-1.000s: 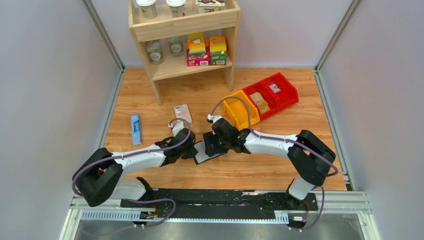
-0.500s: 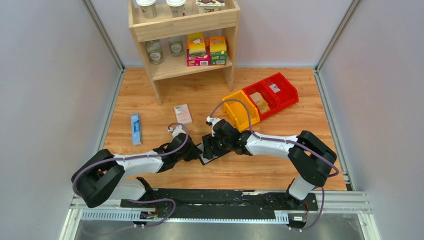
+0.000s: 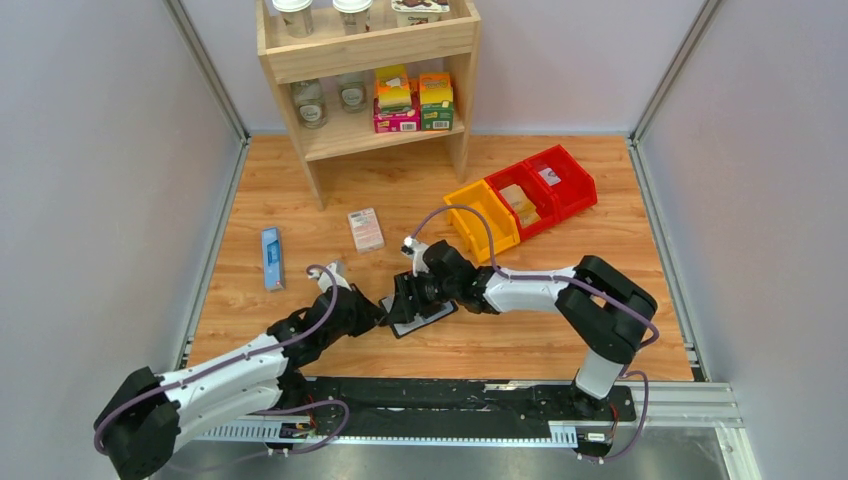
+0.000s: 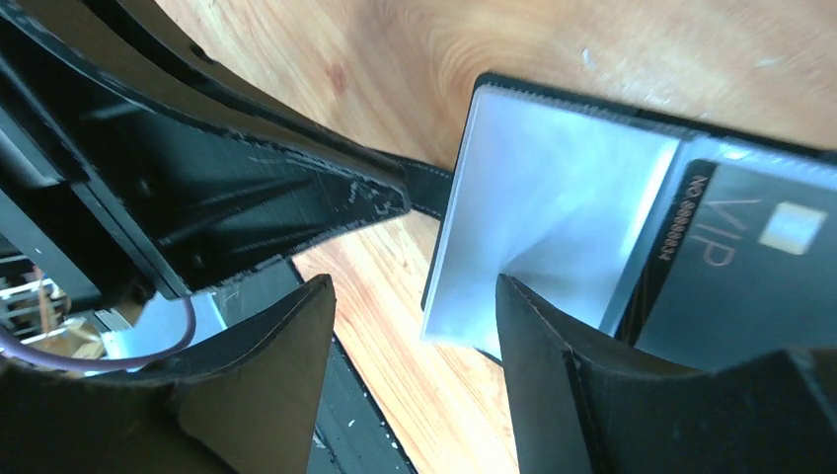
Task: Take the credit cards out of the card holder
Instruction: Remove the credit card from the card holder.
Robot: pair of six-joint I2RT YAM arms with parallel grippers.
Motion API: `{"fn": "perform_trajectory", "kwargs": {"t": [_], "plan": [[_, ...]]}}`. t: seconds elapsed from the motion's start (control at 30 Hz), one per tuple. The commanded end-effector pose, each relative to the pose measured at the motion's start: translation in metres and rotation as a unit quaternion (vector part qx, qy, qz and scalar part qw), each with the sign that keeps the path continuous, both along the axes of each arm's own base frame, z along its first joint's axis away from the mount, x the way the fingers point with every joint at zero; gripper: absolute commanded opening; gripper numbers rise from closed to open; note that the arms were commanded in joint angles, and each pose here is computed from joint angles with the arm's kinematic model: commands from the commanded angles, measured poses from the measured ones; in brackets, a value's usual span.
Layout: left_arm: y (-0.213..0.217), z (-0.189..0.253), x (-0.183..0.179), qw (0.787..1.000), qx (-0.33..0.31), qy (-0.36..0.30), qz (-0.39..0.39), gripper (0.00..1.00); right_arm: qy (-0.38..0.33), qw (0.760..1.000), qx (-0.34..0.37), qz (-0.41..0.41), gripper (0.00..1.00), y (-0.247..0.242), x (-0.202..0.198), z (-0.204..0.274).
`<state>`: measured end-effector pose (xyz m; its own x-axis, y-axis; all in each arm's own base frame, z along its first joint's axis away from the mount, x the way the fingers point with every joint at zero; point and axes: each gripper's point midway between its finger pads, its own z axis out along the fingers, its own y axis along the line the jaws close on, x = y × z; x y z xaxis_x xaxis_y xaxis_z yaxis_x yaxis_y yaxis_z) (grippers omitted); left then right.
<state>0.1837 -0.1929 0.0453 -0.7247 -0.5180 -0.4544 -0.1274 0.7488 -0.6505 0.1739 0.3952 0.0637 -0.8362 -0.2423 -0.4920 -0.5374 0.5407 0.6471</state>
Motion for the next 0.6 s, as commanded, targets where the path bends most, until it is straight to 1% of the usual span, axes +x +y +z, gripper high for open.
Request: {"fn": "perform_trajectory", "kwargs": {"t": [0.0, 0.17, 0.23, 0.33, 0.4, 0.47, 0.5, 0.57], "plan": [[0.019, -0.01, -0.01, 1.0, 0.021, 0.008, 0.014, 0.17, 0.035, 0.997, 0.06, 0.024, 0.63, 0.016, -0.016, 0.011], [0.018, 0.011, -0.009, 1.0, 0.006, -0.018, 0.008, 0.18, 0.063, 0.998, 0.006, -0.009, 0.61, 0.009, -0.012, -0.021], [0.016, 0.023, -0.007, 1.0, 0.0, -0.029, 0.005, 0.18, 0.082, 0.996, -0.009, -0.023, 0.57, 0.005, -0.013, -0.034], [0.01, 0.041, -0.002, 0.999, -0.013, -0.046, 0.002, 0.18, 0.088, 0.995, -0.028, -0.034, 0.47, 0.001, -0.012, -0.044], [0.006, 0.048, 0.002, 0.998, -0.017, -0.054, 0.0, 0.18, 0.082, 0.995, -0.032, -0.04, 0.38, -0.001, -0.01, -0.043], [0.002, 0.053, 0.007, 0.998, -0.018, -0.057, -0.001, 0.18, 0.068, 0.997, -0.027, -0.04, 0.27, -0.002, -0.008, -0.035], [-0.002, 0.05, 0.008, 0.998, -0.014, -0.053, -0.006, 0.18, 0.055, 0.998, -0.018, -0.039, 0.24, -0.001, -0.006, -0.026], [-0.009, 0.053, 0.013, 0.999, -0.012, -0.049, -0.012, 0.19, 0.025, 0.998, -0.013, -0.048, 0.2, -0.004, 0.001, -0.01]]}}
